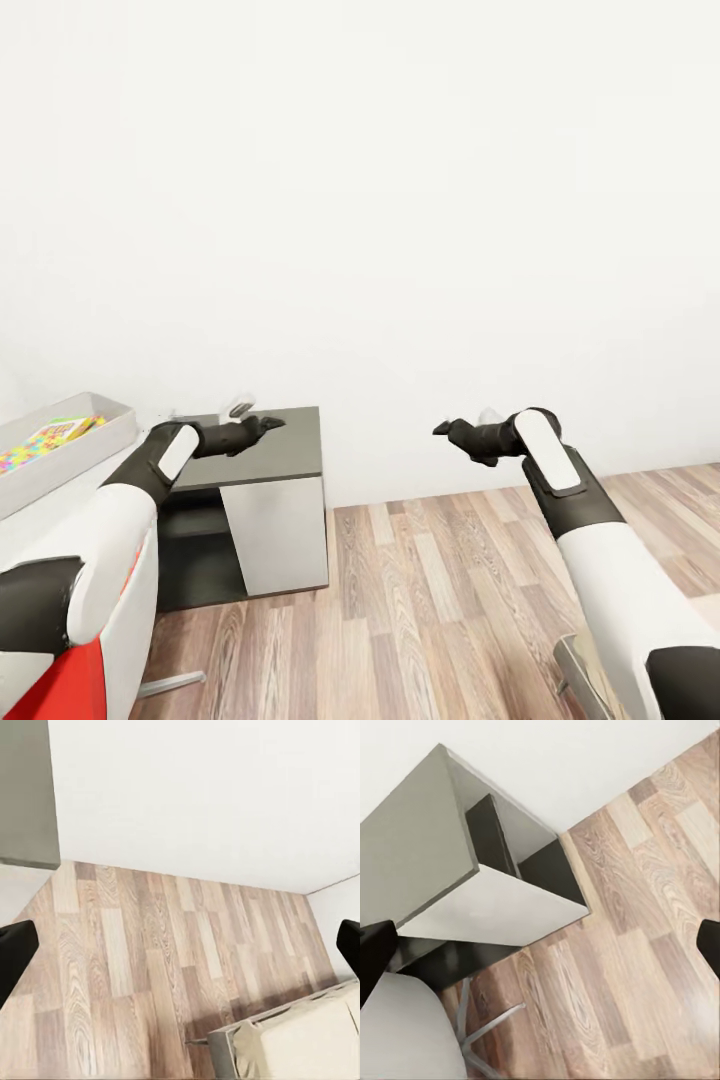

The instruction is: Put all the toys in the child's room - the three board games (two on the bed and one on the table), the two jigsaw puzzles on the table, and the tennis ball on the table - inside the toy box on the table in the child's room.

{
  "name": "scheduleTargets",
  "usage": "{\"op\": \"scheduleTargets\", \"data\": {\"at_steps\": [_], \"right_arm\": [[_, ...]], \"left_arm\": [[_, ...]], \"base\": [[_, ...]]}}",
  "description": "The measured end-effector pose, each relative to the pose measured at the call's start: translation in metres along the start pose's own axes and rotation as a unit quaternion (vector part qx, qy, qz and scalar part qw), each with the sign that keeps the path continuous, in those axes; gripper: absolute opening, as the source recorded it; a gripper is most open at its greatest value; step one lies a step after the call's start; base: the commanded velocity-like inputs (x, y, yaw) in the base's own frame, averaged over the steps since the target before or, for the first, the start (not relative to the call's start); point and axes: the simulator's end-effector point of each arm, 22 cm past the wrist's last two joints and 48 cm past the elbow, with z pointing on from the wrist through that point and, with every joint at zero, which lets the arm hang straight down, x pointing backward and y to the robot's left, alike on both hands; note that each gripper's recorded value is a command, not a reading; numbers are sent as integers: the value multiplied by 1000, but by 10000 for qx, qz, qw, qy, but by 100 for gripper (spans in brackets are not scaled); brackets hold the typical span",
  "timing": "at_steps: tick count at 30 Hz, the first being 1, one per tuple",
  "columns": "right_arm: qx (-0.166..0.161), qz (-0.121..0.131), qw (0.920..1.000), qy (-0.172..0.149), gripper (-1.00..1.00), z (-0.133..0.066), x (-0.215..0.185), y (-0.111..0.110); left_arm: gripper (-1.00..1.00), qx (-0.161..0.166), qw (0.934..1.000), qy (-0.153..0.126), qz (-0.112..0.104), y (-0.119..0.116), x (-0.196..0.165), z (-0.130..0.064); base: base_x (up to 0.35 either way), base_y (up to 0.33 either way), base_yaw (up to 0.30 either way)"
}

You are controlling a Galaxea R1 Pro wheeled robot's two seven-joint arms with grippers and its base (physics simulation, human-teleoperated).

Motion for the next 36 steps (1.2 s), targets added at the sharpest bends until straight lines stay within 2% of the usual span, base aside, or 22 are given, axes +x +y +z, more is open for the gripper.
{"op": "scheduleTargets", "data": {"at_steps": [5, 9, 14, 16, 23, 36], "right_arm": [[586, -15, 9981, -208, 100, 17, 2, -32], [990, -268, 9943, -294, 100, 39, 17, -52], [953, -582, 9931, -348, 100, 58, 34, -51], [907, -619, 9932, -393, 100, 61, 35, -48], [865, -585, 9934, -479, 100, 64, 37, -48], [1005, -552, 9927, -361, 100, 71, 57, -67]], "left_arm": [[100, -439, 9990, -102, 46, 21, 13, 12], [100, -657, 9977, -136, 36, 38, 29, 17], [100, -705, 9974, -134, 14, 47, 38, 17], [100, -716, 9974, -111, 2, 50, 43, 18], [100, -735, 9973, -50, -21, 54, 54, 19], [100, -763, 9971, -22, -27, 56, 58, 20]], "base": [[0, 0, 0], [0, 0, 0], [-2, 0, 0], [-104, 0, 0], [-212, 0, 0], [-80, 0, 0]]}}
